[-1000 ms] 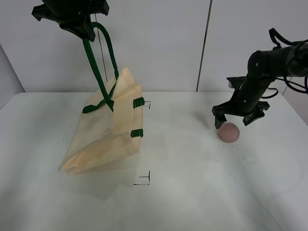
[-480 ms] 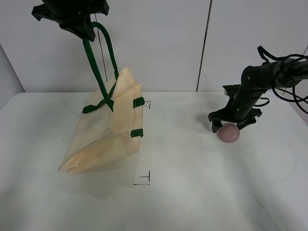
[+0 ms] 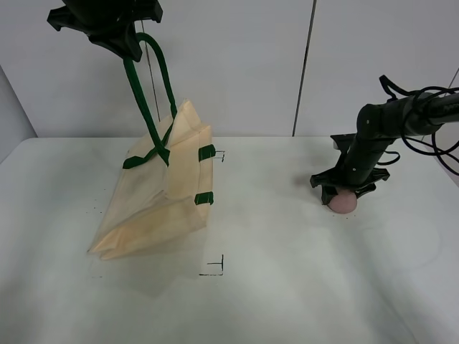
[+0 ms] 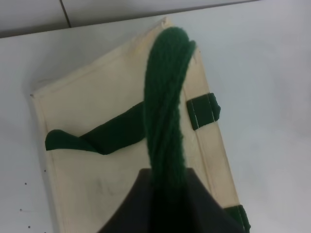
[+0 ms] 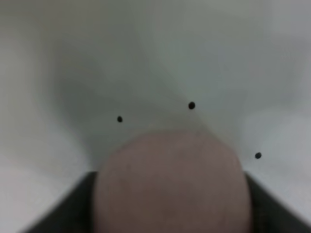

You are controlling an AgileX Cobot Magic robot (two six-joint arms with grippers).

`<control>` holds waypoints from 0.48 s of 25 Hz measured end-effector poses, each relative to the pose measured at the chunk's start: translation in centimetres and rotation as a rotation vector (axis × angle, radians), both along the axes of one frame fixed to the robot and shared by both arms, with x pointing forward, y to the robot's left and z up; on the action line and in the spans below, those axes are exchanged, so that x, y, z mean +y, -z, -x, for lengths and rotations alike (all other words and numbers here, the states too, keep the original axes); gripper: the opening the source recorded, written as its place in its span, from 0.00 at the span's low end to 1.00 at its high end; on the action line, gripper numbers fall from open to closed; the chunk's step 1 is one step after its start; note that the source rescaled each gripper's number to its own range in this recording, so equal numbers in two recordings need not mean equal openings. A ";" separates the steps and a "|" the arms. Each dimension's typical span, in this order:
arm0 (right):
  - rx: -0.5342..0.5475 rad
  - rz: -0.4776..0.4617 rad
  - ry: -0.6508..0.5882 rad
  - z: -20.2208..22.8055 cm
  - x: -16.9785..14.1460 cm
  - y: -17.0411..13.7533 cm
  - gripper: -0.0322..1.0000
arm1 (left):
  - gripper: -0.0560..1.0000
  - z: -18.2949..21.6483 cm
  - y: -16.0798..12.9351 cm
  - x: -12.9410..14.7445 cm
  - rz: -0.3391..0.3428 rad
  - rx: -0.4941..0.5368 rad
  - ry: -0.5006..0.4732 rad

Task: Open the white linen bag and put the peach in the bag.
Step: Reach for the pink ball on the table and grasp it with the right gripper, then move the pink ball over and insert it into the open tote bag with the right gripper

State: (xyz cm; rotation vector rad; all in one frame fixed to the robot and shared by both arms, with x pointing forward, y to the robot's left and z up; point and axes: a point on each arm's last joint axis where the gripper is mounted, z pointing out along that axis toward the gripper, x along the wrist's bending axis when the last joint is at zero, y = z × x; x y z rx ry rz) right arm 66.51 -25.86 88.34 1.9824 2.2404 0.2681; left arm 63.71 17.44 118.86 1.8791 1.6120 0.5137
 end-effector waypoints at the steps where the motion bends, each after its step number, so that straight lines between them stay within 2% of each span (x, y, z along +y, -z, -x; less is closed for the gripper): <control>1: 0.000 0.001 -0.001 0.0 0.0 0.0 0.45 | 0.05 0.0 0.0 0.0 0.000 0.000 0.000; 3: -0.006 -0.001 0.000 0.0 0.0 -0.2 0.15 | 0.05 0.0 0.0 0.0 0.000 0.000 0.000; 5: -0.015 -0.001 -0.003 0.0 0.0 -0.8 0.03 | 0.05 0.0 0.0 0.0 0.000 0.000 0.000; 8: -0.029 -0.024 -0.018 0.0 0.2 -2.2 0.03 | 0.05 0.0 0.0 0.0 0.000 0.000 0.000; 12: -0.124 -0.141 -0.058 -0.5 1.4 -7.3 0.03 | 0.05 0.0 0.0 0.0 -0.003 -0.001 0.004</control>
